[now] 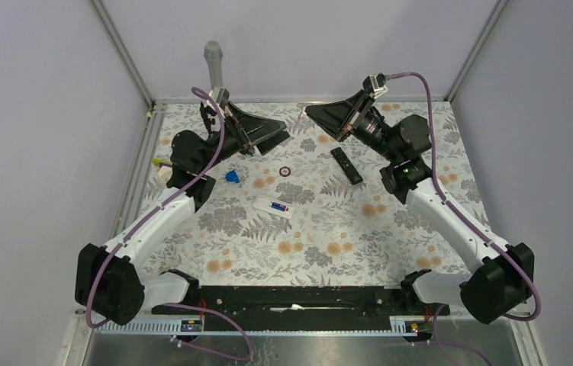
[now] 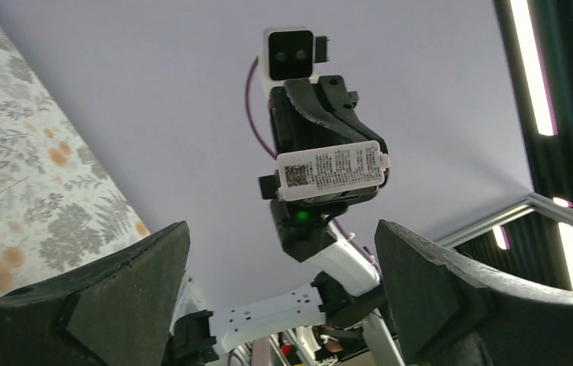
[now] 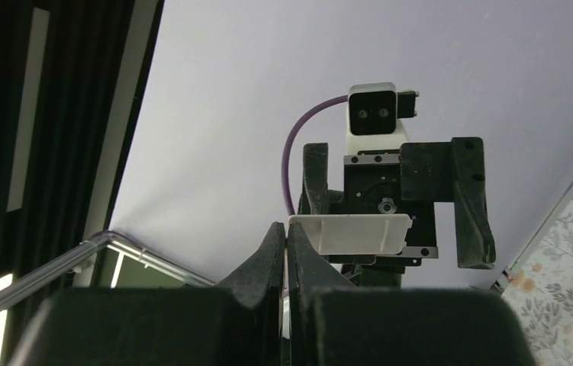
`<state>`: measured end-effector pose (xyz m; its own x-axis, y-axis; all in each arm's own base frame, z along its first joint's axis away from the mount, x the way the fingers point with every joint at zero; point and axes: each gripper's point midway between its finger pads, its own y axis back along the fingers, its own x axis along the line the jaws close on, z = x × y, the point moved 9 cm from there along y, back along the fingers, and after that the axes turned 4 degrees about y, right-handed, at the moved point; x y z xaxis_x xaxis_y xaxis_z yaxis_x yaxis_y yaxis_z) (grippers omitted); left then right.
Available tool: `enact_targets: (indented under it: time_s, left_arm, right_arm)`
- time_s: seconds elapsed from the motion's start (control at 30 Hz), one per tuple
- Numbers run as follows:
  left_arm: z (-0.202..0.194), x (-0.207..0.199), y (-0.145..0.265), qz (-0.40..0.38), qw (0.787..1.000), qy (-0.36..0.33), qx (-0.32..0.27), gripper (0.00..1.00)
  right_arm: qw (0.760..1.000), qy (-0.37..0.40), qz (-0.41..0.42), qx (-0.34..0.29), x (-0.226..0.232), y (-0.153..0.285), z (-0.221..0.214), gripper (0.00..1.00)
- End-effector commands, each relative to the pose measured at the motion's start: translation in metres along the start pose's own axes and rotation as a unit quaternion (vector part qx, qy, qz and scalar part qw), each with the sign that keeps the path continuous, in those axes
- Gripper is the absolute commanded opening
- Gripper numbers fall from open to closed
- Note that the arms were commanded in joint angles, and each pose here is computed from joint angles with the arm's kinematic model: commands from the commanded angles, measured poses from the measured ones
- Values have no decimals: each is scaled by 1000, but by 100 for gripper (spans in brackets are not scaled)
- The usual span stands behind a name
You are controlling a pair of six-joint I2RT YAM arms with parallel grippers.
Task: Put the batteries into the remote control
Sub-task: Adjust the battery cover.
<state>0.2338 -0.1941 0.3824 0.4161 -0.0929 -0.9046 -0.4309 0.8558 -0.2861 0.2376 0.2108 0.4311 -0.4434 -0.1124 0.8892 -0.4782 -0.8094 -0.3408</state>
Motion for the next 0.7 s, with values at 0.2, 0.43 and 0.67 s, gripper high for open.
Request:
enact_targets:
  time_s: [0.2,0.43,0.67]
  left_arm:
    - [12,-42,-9,-96,993,69,23,92]
    - [8,-29,-7,-31,975,211,54,80]
    - [12,-38,-10,-65,960,266,55,72]
  right_arm:
    - [994,-5,112,12,42,-2,6,0]
    - [992,-9,127,20,41,-6,8,0]
    - [988,-29,144,37,35,-8,4,0]
